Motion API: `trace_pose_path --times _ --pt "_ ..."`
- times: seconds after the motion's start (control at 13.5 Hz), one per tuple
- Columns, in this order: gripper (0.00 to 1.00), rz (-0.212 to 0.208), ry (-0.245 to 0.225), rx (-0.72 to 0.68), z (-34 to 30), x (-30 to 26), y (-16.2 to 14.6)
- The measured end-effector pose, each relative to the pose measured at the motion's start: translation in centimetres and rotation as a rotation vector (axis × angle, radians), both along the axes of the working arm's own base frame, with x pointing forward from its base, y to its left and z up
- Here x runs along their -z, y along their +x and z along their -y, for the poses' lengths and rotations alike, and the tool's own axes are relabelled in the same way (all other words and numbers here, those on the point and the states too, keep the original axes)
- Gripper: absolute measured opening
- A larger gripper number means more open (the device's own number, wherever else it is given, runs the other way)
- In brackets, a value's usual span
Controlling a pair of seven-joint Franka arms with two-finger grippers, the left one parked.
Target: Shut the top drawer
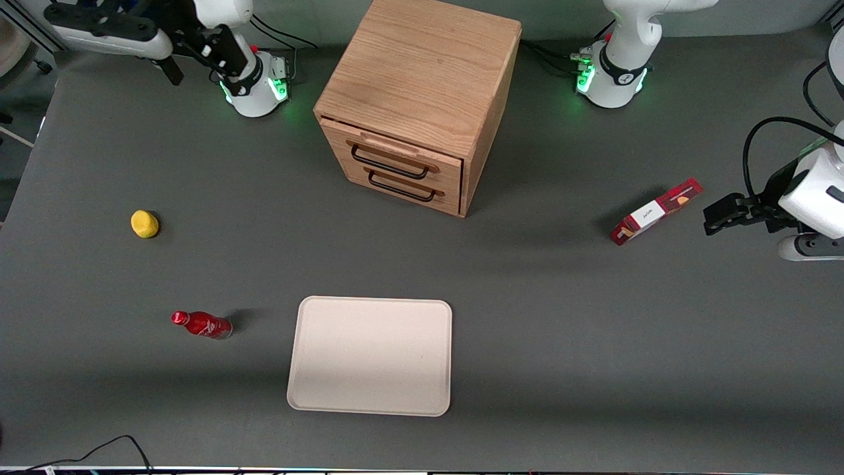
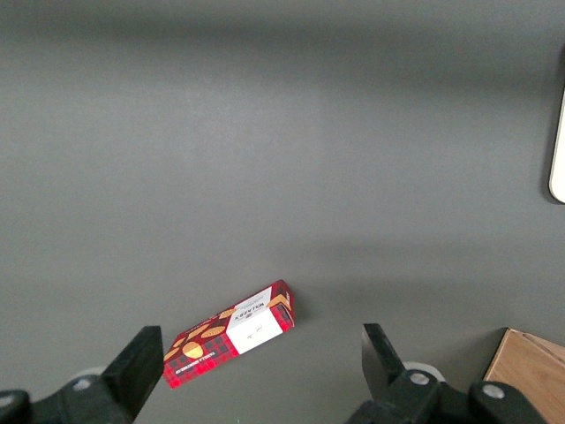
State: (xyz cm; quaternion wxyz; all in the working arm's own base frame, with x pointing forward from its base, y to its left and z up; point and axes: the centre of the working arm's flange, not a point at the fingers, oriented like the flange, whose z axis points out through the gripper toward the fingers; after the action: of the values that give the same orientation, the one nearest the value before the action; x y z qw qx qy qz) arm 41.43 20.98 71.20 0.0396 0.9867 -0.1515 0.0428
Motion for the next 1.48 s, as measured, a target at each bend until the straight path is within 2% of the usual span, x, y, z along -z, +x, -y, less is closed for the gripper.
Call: trace_pose_path --times 0.15,0.37,0.59,0.81,1.03,1.26,1.48 --pt "1.0 -0.056 0.006 0.083 5.6 0.4 1.4" --pt "1.0 -0.078 0.037 0.023 13.2 0.5 2.8" --pt "1.0 -0.054 0.063 -0.015 17.8 2.1 3.7" --pt "1.0 -0.036 0.065 -0.019 18.0 6.2 4.7" --pt "1.0 -0.02 0.063 -0.025 18.0 9.6 4.4" --pt "1.0 -0.001 0.062 -0.048 18.0 9.8 4.6" --pt "1.0 0.031 0.066 -0.046 18.3 8.5 6.0"
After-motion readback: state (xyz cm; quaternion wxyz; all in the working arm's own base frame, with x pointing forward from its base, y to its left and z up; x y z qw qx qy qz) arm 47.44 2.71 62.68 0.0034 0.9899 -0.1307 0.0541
